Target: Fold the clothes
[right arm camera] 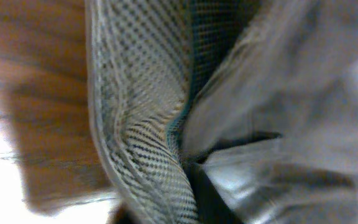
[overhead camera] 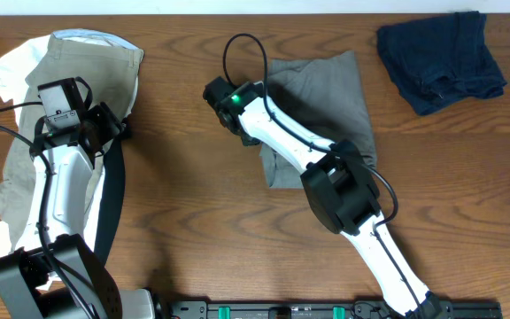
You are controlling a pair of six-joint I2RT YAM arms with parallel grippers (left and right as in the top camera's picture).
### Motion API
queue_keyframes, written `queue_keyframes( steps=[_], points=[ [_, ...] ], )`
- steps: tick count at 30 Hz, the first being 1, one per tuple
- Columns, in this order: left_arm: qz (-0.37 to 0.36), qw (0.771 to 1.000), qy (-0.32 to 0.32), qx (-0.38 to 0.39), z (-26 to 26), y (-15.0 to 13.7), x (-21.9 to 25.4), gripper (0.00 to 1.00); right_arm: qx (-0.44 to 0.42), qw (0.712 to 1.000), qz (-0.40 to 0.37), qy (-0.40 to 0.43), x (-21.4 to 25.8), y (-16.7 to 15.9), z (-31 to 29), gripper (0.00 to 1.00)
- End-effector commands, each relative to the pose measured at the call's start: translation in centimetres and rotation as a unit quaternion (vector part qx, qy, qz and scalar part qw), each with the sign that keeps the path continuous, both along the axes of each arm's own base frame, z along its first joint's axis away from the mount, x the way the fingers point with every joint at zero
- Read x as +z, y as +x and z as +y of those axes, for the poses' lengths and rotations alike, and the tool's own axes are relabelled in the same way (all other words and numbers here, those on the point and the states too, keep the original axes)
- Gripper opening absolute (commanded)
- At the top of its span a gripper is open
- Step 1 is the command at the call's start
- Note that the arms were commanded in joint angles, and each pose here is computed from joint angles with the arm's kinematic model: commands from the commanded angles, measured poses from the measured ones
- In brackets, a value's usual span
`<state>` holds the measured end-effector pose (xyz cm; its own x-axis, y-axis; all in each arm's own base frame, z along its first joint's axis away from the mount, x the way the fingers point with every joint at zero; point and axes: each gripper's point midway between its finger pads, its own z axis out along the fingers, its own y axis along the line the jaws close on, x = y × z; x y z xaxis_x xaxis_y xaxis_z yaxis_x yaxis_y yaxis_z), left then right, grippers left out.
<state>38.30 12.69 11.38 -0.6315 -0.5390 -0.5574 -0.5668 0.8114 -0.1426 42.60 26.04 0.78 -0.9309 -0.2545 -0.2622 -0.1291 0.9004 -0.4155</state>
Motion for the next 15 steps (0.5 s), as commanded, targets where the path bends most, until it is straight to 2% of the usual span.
queue_keyframes(
  steps=[1,8,15],
  points=[
    [-0.002,1.0,0.006,0.011,0.5,0.0,0.3,0.72,-0.02,0.999,0.03,-0.015,-2.0,-0.1,-2.2,0.01],
    [-0.002,1.0,0.006,0.011,0.5,0.1,0.3,0.72,0.026,0.997,0.069,0.0,2.0,-0.7,-2.9,0.01],
    [-0.003,1.0,0.006,0.011,0.5,0.1,0.4,0.72,0.13,0.989,0.069,-0.005,11.6,-1.2,-5.4,0.01]
  ],
)
